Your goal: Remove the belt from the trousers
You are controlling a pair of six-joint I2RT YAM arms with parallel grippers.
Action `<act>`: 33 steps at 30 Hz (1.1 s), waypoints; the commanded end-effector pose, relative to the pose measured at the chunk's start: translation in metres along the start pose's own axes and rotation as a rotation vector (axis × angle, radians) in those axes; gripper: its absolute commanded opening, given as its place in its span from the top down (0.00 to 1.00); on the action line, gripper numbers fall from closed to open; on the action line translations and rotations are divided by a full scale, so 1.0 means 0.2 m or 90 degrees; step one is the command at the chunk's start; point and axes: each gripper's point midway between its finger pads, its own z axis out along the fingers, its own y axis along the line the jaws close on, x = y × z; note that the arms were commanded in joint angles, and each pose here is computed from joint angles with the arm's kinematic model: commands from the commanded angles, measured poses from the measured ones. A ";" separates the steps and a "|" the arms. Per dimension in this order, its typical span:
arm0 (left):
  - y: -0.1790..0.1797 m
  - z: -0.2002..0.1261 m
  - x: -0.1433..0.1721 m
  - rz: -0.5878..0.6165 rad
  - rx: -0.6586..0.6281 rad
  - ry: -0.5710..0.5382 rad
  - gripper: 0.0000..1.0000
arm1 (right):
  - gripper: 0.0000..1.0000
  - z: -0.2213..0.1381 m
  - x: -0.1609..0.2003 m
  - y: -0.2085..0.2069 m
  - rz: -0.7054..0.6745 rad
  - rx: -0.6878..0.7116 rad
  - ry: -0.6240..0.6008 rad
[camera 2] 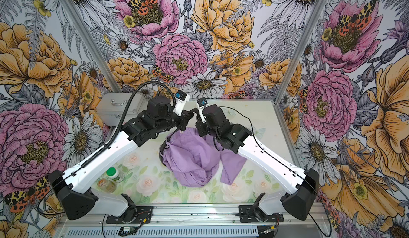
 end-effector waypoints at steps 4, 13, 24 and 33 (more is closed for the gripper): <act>-0.25 -0.44 -0.46 0.002 0.130 -0.203 1.00 | 0.86 0.14 0.26 -0.08 0.010 0.012 0.057; -0.33 -0.61 -0.54 0.010 0.187 -0.257 1.00 | 0.84 0.24 0.45 -0.15 0.038 0.009 0.080; -0.35 -0.75 -0.59 0.001 0.222 -0.297 1.00 | 0.88 0.30 0.62 -0.22 0.065 0.014 0.114; -0.36 -0.84 -0.64 -0.014 0.245 -0.327 1.00 | 0.84 0.35 0.73 -0.24 0.057 0.022 0.152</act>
